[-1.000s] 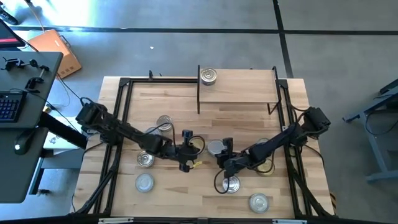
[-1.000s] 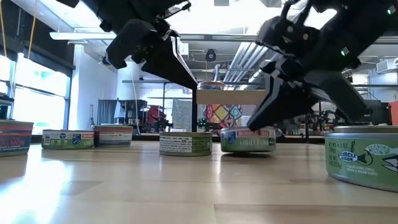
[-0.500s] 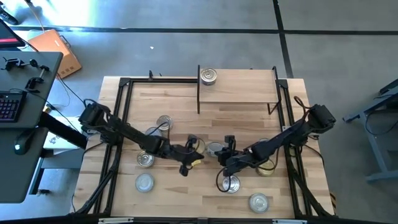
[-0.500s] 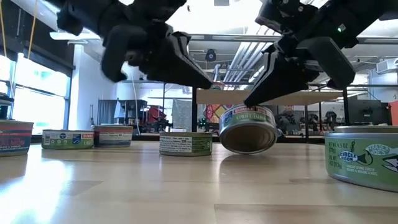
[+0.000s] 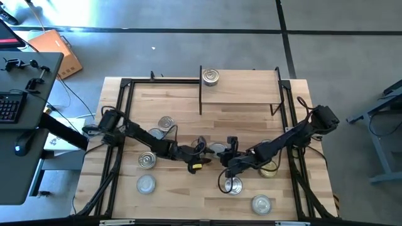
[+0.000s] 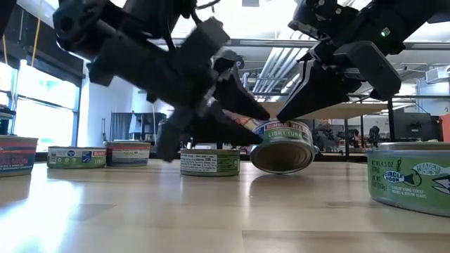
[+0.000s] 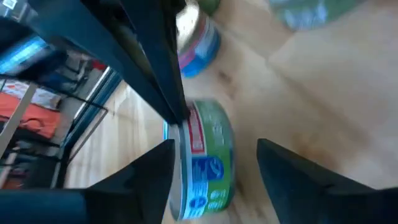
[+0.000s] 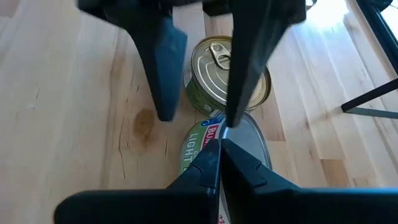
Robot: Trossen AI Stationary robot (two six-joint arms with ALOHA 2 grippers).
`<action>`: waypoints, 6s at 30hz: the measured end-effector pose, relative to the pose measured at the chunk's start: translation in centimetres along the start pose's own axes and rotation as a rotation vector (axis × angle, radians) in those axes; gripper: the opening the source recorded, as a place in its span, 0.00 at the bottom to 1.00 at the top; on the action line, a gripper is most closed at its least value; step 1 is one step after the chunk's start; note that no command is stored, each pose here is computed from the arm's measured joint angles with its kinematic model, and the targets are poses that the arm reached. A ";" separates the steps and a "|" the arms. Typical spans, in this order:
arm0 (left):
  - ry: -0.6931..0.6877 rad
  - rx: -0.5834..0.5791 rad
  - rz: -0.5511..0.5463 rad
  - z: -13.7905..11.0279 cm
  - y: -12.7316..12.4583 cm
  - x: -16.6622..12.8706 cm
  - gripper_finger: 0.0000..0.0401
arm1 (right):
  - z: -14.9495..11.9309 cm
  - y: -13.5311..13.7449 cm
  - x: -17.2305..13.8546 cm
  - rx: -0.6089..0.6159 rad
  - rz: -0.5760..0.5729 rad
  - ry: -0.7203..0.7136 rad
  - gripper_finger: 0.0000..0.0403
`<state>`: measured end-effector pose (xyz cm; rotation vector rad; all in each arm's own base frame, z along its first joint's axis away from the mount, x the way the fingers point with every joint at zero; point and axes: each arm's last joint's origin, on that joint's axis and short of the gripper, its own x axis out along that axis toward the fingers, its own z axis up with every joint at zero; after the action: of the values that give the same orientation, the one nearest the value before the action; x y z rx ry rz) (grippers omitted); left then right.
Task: Stack canned seafood by type on shelf
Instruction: Put the white green tuna can on the shelf, then put the green tuna can on the shelf
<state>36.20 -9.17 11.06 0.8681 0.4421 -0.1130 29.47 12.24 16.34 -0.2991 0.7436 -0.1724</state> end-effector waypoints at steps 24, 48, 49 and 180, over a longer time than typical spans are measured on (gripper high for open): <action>0.139 -0.114 0.116 -0.6 -0.6 2.3 0.30 | 0.4 -0.6 -1.0 -0.012 0.004 -0.004 0.26; 0.145 -0.154 0.129 -0.6 -0.6 2.3 0.43 | -1.4 0.2 1.4 -0.084 -0.065 0.097 0.29; 0.154 -0.149 0.143 -0.5 -0.6 2.2 0.43 | -1.4 0.1 1.4 -0.086 -0.071 0.096 0.29; 0.304 -0.609 0.032 -1.2 0.0 -3.1 0.46 | -3.5 -1.4 -0.7 0.624 -0.026 -0.261 0.39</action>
<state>32.99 -8.52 11.66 0.2894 0.7003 0.1816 26.50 10.33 14.78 0.2607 0.3982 -0.3712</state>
